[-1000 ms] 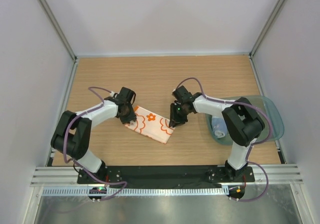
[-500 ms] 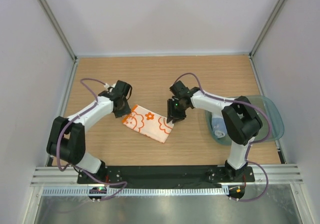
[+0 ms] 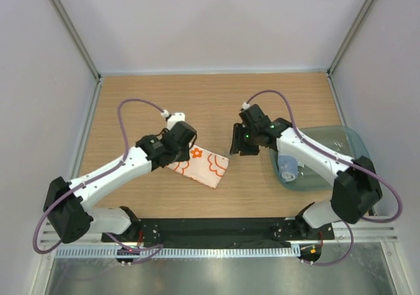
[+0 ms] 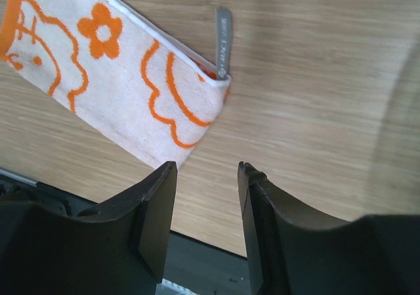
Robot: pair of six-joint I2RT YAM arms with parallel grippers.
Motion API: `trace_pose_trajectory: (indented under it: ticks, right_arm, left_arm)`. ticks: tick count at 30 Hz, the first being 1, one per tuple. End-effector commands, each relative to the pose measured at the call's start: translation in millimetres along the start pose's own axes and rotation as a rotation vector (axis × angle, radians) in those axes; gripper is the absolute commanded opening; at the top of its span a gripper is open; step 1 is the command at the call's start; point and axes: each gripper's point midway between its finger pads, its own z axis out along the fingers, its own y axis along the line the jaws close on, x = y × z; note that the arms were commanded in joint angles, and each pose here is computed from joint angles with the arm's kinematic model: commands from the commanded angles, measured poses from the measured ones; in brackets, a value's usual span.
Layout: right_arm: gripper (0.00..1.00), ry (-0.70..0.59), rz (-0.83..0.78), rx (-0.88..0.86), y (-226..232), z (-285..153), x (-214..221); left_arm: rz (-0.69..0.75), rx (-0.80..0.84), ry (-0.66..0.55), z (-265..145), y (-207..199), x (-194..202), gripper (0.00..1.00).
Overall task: Roll the towels
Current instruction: Fold the towel, then roll the towel
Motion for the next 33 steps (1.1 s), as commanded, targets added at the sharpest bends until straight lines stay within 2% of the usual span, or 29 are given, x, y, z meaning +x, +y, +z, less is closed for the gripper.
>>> trace_pose_trajectory:
  ticks: [1,7,11,20,33]
  right_arm:
    - [0.5,-0.083,0.082,0.059,-20,-14,4]
    - [0.51,-0.152,0.131,0.063,-33,-40,12]
    - [0.51,-0.17,0.144,0.076,-39,-51,16]
    - [0.53,-0.196,0.163,0.089,-49,-64,23]
    - [0.54,-0.18,0.157,0.097,-50,-59,25]
  left_arm:
    - [0.085,0.04,-0.045,-7,-23,19,0.37]
    - [0.304,0.193,-0.069,-17,-88,54,0.37]
    - [0.425,0.214,-0.045,-10,-112,76,0.37]
    - [0.623,0.162,0.043,21,-129,129,0.37]
    - [0.7,0.123,0.048,39,-134,142,0.43]
